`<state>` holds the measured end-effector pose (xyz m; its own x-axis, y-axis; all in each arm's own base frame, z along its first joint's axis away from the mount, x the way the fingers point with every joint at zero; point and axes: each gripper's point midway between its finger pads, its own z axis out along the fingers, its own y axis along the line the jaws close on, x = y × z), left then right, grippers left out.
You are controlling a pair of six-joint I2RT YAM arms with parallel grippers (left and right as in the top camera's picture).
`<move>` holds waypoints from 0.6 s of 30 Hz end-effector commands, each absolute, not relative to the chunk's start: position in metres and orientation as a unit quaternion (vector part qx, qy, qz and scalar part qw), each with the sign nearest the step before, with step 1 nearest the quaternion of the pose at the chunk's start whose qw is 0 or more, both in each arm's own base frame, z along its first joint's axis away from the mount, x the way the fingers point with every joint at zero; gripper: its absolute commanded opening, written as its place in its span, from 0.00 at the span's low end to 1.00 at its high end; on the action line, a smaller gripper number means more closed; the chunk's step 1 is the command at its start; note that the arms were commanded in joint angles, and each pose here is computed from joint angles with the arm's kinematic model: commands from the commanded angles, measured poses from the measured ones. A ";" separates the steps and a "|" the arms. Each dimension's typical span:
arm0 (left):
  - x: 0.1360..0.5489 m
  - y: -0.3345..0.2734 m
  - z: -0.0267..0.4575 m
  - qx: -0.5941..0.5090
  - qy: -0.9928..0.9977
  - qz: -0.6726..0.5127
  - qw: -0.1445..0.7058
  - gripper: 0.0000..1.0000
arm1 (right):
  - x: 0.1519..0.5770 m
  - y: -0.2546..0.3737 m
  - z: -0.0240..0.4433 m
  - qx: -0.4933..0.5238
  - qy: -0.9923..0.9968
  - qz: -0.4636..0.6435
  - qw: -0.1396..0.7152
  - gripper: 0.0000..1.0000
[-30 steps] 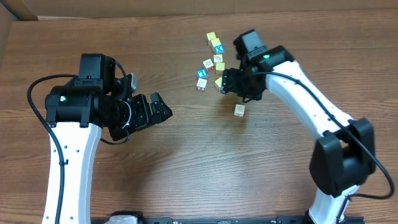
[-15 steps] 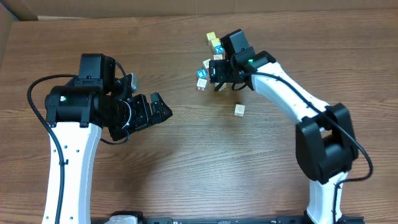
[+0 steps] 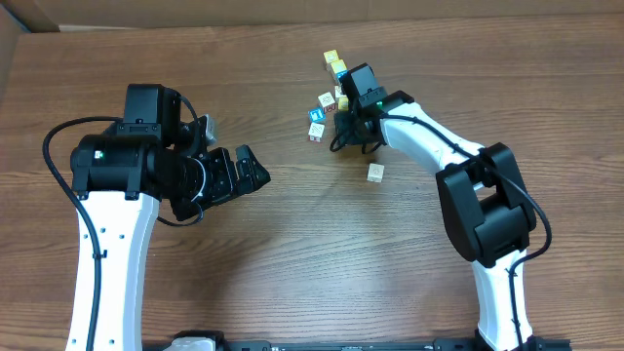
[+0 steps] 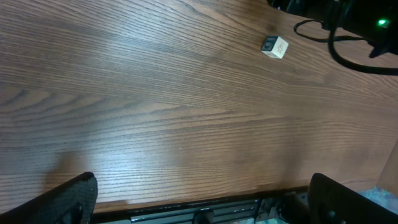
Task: Flip 4 blocks
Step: 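Swing the right gripper over the lone block near the cluster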
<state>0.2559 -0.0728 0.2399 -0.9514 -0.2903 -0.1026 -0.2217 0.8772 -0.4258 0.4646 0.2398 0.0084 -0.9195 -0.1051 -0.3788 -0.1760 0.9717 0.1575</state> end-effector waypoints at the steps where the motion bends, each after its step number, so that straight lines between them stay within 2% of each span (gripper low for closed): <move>1: 0.256 -0.073 0.240 -0.133 0.965 -0.209 0.081 1.00 | 0.467 0.243 0.014 -0.071 0.974 0.096 0.195 0.37; 3: 0.256 -0.073 0.240 -0.133 0.965 -0.209 0.081 1.00 | 0.470 0.244 0.031 -0.071 0.971 0.099 0.204 0.27; 5: 0.256 -0.073 0.240 -0.133 0.965 -0.209 0.081 1.00 | 0.472 0.245 0.058 -0.067 0.968 0.106 0.216 0.23; 10: 0.256 -0.073 0.240 -0.133 0.965 -0.209 0.081 1.00 | 0.454 0.249 0.138 -0.065 0.962 0.139 0.228 0.23; 14: 0.256 -0.073 0.240 -0.133 0.965 -0.209 0.081 1.00 | 0.406 0.266 0.194 -0.086 0.955 0.209 0.193 0.23; 18: 0.256 -0.073 0.240 -0.133 0.965 -0.209 0.081 1.00 | 0.359 0.267 0.216 -0.054 0.962 0.231 0.137 0.23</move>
<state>0.2558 -0.0729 0.2399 -0.9514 -0.2903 -0.1025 -0.2217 0.8771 -0.4261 0.3843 0.2523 0.1876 -0.9412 -0.0765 -0.3291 -0.1914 0.9234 0.3327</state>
